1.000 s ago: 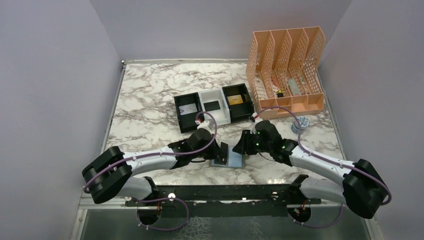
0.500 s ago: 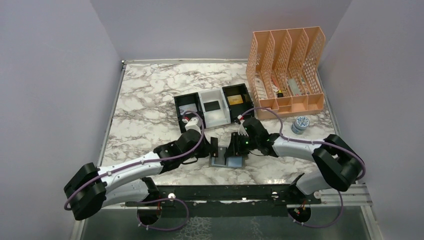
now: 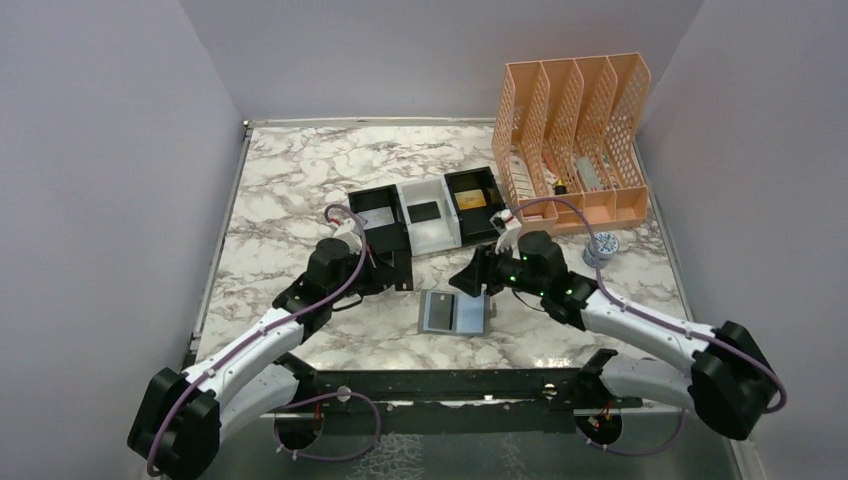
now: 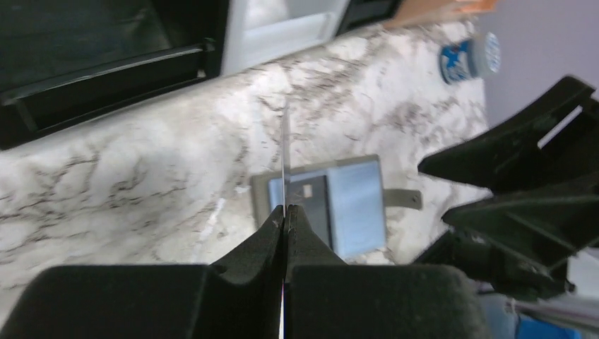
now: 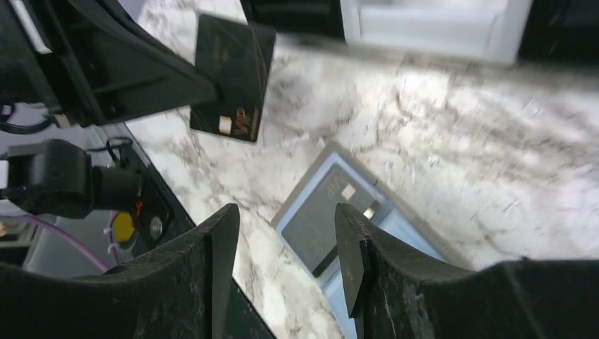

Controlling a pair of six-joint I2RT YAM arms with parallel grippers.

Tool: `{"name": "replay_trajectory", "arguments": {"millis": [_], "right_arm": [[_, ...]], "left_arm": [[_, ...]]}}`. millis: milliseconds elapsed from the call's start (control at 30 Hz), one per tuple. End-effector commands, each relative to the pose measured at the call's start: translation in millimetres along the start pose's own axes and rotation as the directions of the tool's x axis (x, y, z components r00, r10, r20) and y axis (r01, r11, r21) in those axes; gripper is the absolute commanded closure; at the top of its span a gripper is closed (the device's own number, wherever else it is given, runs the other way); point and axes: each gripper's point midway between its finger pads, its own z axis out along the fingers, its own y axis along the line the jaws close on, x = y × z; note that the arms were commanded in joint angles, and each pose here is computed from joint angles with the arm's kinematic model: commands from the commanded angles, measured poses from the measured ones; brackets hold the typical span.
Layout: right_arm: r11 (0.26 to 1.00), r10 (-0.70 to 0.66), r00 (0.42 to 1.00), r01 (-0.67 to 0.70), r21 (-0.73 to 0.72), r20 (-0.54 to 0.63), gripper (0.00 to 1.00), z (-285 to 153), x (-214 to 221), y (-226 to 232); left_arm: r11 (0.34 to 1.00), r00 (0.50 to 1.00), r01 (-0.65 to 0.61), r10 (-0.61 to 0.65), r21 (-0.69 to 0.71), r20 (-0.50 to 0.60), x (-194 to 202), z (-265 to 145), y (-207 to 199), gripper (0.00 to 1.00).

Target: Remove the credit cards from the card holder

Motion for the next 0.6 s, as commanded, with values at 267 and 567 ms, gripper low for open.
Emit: {"name": "replay_trajectory", "arguments": {"millis": [267, 567], "right_arm": [[0.973, 0.033, 0.986, 0.006, -0.229, 0.165, 0.44, -48.2, -57.7, 6.4], [0.84, 0.089, 0.995, -0.055, -0.539, 0.037, 0.45, -55.3, -38.4, 48.7]], "left_arm": [[0.871, 1.0, 0.012, -0.008, 0.491, -0.01, -3.2, -29.1, -81.1, 1.0], [0.799, 0.995, 0.076, -0.1, 0.597, 0.007, -6.2, -45.6, -100.7, 1.0]]}}
